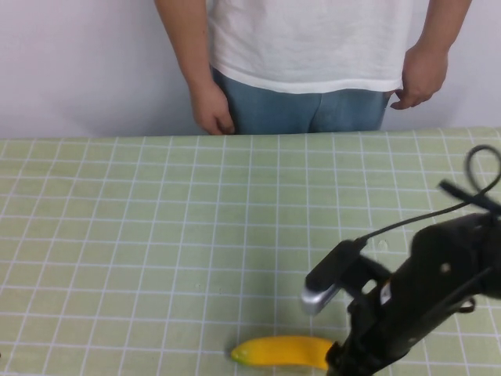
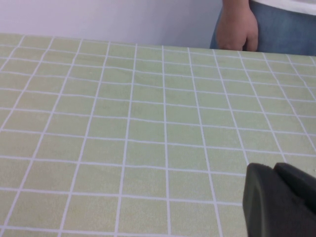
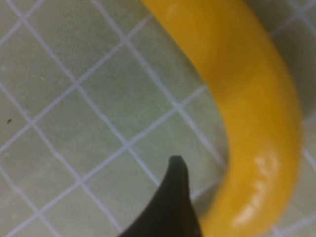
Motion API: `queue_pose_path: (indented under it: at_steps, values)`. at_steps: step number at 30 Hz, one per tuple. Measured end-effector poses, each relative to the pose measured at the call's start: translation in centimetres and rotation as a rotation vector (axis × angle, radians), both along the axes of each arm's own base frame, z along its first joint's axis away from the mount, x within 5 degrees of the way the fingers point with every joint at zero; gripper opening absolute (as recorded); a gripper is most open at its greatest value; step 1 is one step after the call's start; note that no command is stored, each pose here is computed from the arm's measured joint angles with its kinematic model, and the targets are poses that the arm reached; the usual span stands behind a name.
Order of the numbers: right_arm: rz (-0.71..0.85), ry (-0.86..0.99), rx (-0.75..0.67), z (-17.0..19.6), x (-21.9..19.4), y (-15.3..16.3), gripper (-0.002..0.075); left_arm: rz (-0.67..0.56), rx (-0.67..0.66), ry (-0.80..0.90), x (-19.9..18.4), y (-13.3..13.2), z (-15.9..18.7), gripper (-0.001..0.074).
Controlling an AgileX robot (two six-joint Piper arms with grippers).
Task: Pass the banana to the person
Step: Pick up the banana, then hand the grabbed banana to the person
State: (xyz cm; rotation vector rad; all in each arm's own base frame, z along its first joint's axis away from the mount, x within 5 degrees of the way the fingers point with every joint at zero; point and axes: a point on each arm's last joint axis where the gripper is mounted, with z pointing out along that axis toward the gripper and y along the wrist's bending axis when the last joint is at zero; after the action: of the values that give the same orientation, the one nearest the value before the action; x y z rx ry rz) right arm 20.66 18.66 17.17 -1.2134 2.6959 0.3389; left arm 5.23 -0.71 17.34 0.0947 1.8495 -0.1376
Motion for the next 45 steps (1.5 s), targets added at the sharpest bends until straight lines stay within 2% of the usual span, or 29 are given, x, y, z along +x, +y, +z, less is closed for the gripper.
queue_pose_path:
  at_steps: [4, 6, 8, 12, 18, 23, 30, 33, 35, 39, 42, 45]
  values:
    - [0.015, 0.015, -0.024, -1.7, 0.1, 0.8, 0.0568, 0.000, 0.000, 0.000, 0.0, 0.0, 0.0, -0.0004]
    - [0.013, 0.029, -0.041, -2.6, 0.3, 0.8, 0.0541, 0.000, 0.000, 0.000, 0.0, 0.0, 0.0, -0.0004]
    - [0.007, 0.041, -0.059, -3.4, 0.4, 0.9, 0.0480, 0.000, 0.000, 0.000, 0.0, 0.0, 0.0, -0.0004]
    - [-0.005, 0.061, -0.101, -4.7, 0.7, 0.8, 0.0274, 0.000, 0.000, 0.000, 0.0, 0.0, 0.0, -0.0004]
    - [0.011, 0.062, -0.118, -4.3, 0.6, 0.7, 0.0258, 0.000, 0.000, 0.000, 0.0, 0.0, 0.0, -0.0004]
    - [0.104, -0.025, -0.039, -0.5, 0.0, 0.4, 0.0258, 0.000, 0.000, 0.002, 0.0, 0.0, 0.0, -0.0004]
    - [0.166, -0.218, 0.284, 9.4, -1.6, 0.9, 0.0258, 0.000, 0.000, 0.002, 0.0, 0.0, 0.0, -0.0004]
    - [0.140, -0.321, 0.341, 13.6, -0.9, 1.2, 0.0258, 0.000, 0.000, 0.002, 0.0, 0.0, 0.0, -0.0004]
    - [0.134, -0.396, 0.302, 15.8, 0.1, 1.2, 0.0258, 0.000, 0.000, 0.002, 0.0, 0.0, 0.0, -0.0004]
    - [0.113, -0.531, 0.126, 19.2, 3.1, 1.3, 0.0258, 0.000, 0.000, 0.002, 0.0, 0.0, 0.0, -0.0004]
    - [0.147, -0.587, -0.016, 20.1, 5.6, 2.0, 0.0258, 0.000, 0.000, 0.002, 0.0, 0.0, 0.0, -0.0004]
    - [0.218, -0.586, -0.108, 19.4, 8.0, 3.3, 0.0258, 0.000, 0.000, 0.002, 0.0, 0.0, 0.0, -0.0004]
